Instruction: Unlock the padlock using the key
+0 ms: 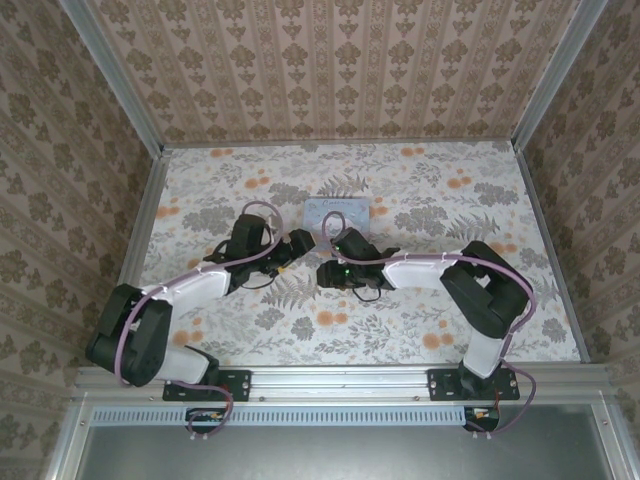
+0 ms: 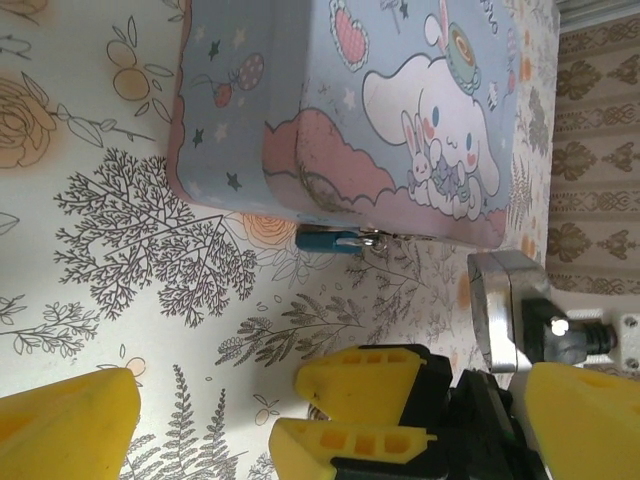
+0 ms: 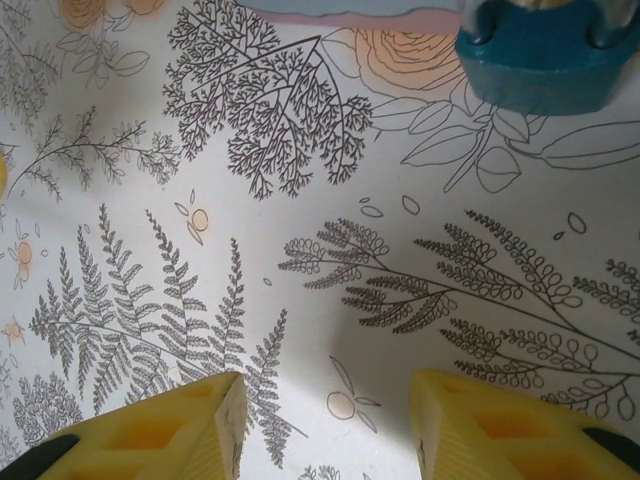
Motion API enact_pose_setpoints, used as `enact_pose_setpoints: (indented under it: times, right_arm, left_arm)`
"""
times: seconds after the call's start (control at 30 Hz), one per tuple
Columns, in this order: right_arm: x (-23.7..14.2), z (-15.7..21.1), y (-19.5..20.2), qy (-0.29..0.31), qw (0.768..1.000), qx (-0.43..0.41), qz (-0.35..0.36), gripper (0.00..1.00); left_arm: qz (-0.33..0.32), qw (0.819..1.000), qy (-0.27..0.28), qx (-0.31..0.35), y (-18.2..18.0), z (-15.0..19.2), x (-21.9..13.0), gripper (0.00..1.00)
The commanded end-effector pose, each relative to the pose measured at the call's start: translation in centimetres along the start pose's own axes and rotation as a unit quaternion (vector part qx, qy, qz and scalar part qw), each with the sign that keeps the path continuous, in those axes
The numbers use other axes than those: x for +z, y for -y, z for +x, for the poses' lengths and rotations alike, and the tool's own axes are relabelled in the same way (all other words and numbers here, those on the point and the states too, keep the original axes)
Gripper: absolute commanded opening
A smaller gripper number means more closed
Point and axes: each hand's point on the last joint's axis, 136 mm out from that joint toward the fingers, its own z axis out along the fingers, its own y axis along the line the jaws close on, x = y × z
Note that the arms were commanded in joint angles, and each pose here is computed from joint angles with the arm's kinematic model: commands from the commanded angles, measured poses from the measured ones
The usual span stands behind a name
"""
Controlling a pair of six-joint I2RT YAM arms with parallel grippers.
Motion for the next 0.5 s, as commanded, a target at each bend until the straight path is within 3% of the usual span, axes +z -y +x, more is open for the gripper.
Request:
enact_pose_setpoints:
  times: [0.0, 0.47]
  right_arm:
    - [-2.1, -0.6, 0.0, 0.021, 1.000, -0.002, 0.010, 0.49]
    - [-2.4, 1.5, 2.8, 0.010, 0.999, 0.004, 0.050, 0.49]
  left_arm:
    - [-0.003, 1.000, 0.007, -0.004, -0.2, -0.2, -0.6, 1.00]
    - [-0.005, 1.000, 0.007, -0.005, -0.5, -0.2, -0.6, 1.00]
